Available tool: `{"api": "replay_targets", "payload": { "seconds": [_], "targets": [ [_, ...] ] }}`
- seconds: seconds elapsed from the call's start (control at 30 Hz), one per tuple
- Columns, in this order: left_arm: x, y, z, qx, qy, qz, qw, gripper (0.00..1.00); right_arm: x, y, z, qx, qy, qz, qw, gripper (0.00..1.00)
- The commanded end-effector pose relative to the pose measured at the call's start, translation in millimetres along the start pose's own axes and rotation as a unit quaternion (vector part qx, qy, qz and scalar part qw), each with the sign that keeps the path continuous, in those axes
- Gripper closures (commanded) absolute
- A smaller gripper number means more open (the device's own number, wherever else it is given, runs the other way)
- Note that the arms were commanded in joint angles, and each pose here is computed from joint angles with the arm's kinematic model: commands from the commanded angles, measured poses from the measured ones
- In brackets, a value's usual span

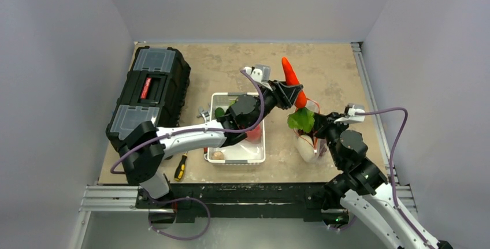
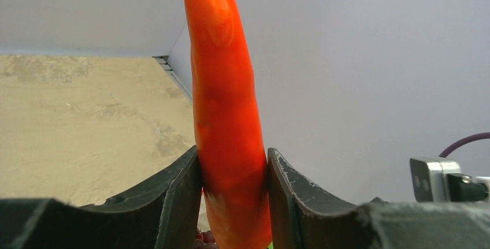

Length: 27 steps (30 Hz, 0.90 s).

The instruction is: Place the food in the zip-top bag and seal the zipper

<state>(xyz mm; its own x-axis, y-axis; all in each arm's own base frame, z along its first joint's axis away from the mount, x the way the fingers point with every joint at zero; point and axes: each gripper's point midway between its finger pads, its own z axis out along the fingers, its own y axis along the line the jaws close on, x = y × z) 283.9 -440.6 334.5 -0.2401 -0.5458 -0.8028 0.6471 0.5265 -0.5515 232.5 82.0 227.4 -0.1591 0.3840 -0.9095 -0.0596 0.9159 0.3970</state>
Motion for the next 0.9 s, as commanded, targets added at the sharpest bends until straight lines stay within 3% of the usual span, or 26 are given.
{"api": "replay_targets", "payload": {
  "seconds": [0.0,0.53,0.67,0.87],
  "targets": [
    [-38,-25,17,0.037,-0.073,-0.014,0.997,0.81,-10,5,0,-0.012,-0.021,0.004,1.0,1.0],
    [63,-27,11,0.07,0.079,-0.03,0.994,0.81,-11,6,0,-0.012,-0.021,0.005,1.0,1.0],
    [92,-18,-3,0.035,0.137,-0.001,0.99,0.81,-12,4,-1,-0.009,-0.025,0.007,1.0,1.0],
    [127,5,-19,-0.061,0.255,-0.026,0.965,0.82,-14,3,-2,-0.008,-0.03,0.009,0.999,1.0]
  ]
}}
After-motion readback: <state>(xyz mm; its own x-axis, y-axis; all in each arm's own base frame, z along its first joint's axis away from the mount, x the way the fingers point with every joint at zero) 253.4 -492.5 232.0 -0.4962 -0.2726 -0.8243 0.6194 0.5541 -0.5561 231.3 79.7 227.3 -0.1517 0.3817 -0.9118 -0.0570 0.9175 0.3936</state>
